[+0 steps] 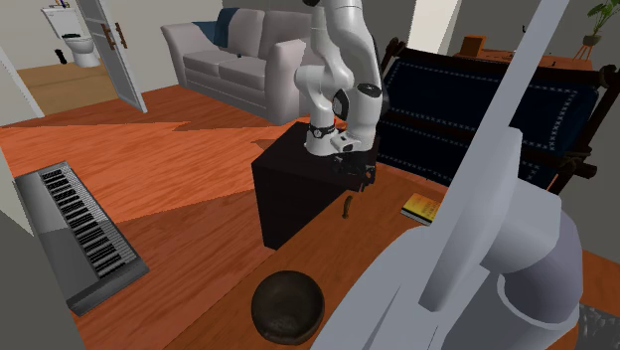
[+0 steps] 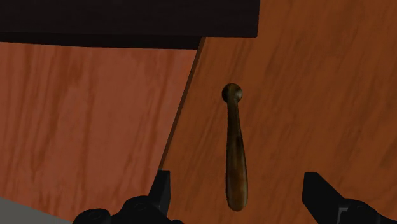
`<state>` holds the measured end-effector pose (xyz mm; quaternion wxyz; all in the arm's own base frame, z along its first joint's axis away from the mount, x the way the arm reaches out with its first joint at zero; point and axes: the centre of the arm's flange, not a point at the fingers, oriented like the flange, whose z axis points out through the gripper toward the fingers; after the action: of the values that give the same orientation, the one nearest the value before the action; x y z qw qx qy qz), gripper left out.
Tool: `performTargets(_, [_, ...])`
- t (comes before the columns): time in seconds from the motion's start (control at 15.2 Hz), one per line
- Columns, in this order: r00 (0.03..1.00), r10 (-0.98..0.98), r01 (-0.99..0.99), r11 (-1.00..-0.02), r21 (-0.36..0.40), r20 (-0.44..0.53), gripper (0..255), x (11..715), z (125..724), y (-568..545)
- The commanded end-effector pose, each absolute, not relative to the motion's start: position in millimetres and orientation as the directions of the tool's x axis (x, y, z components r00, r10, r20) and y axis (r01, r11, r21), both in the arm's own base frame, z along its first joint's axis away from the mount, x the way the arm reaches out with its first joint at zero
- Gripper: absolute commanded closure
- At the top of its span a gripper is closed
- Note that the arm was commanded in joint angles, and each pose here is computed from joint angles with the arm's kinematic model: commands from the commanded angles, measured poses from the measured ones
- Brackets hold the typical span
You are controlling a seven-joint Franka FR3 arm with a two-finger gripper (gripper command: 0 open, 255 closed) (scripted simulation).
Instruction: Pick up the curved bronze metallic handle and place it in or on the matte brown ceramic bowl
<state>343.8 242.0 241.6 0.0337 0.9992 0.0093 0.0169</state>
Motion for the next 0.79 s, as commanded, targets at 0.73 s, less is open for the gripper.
performTargets(0.73, [0.999,0.027,0.025,-0.997,0.069,0.037,0,347,192,247])
